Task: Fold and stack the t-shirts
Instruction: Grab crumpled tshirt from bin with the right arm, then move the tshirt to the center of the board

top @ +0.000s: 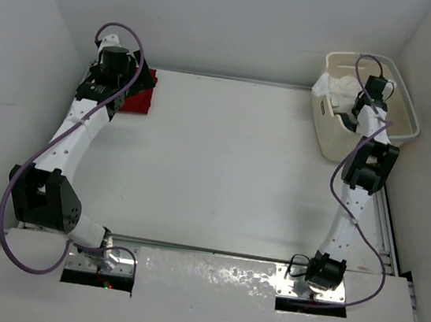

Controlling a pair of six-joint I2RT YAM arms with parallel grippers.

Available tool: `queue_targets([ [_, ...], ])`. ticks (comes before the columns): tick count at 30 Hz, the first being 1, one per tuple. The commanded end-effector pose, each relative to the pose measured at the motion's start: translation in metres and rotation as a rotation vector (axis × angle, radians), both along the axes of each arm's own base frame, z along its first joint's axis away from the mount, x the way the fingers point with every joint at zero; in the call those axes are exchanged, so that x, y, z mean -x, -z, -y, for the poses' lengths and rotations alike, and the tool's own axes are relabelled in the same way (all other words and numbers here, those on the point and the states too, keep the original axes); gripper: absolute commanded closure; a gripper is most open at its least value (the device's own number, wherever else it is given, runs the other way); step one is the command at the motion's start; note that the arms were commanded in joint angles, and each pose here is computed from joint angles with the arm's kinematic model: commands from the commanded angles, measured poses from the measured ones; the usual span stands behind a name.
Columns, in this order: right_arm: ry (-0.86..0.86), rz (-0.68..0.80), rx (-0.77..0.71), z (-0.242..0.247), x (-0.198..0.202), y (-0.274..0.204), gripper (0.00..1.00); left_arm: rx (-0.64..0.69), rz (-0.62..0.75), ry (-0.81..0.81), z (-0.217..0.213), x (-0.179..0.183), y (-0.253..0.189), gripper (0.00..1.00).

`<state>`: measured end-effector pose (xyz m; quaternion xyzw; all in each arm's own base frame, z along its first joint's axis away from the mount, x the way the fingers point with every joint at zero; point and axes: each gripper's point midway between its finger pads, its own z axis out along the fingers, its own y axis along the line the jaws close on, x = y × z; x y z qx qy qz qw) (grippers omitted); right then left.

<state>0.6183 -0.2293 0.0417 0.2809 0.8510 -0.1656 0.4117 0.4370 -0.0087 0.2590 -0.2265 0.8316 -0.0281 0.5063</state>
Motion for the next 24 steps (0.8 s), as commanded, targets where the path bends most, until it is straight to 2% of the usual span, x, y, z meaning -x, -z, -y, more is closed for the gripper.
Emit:
queue_targets([
  [1,-0.019,0.208,0.086,-0.006,-0.009,-0.121,1.00,0.011,0.080,0.039,0.007,-0.005,-0.022,0.00],
  [6,0.016,0.313,0.240,-0.020,0.000,-0.219,1.00,0.009,0.094,0.059,0.009,-0.004,-0.023,0.00],
  [7,0.015,0.359,0.266,-0.025,0.005,-0.249,1.00,0.007,0.097,0.060,0.009,-0.004,-0.022,0.00],
  [9,0.033,0.407,0.288,-0.026,0.014,-0.278,1.00,0.003,0.100,0.057,0.008,-0.003,-0.022,0.00],
  [10,0.036,0.470,0.310,-0.030,0.024,-0.312,1.00,0.003,0.103,0.057,0.008,-0.003,-0.022,0.00],
  [14,-0.002,0.574,0.360,-0.042,0.040,-0.367,1.00,0.013,0.113,0.083,0.013,-0.005,-0.021,0.00],
  [20,-0.292,0.746,0.315,-0.096,0.039,-0.441,1.00,0.025,0.132,0.106,0.018,-0.006,-0.022,0.00],
  [24,-0.479,0.931,0.268,-0.143,0.071,-0.503,1.00,0.033,0.163,0.111,0.019,-0.005,-0.025,0.00],
])
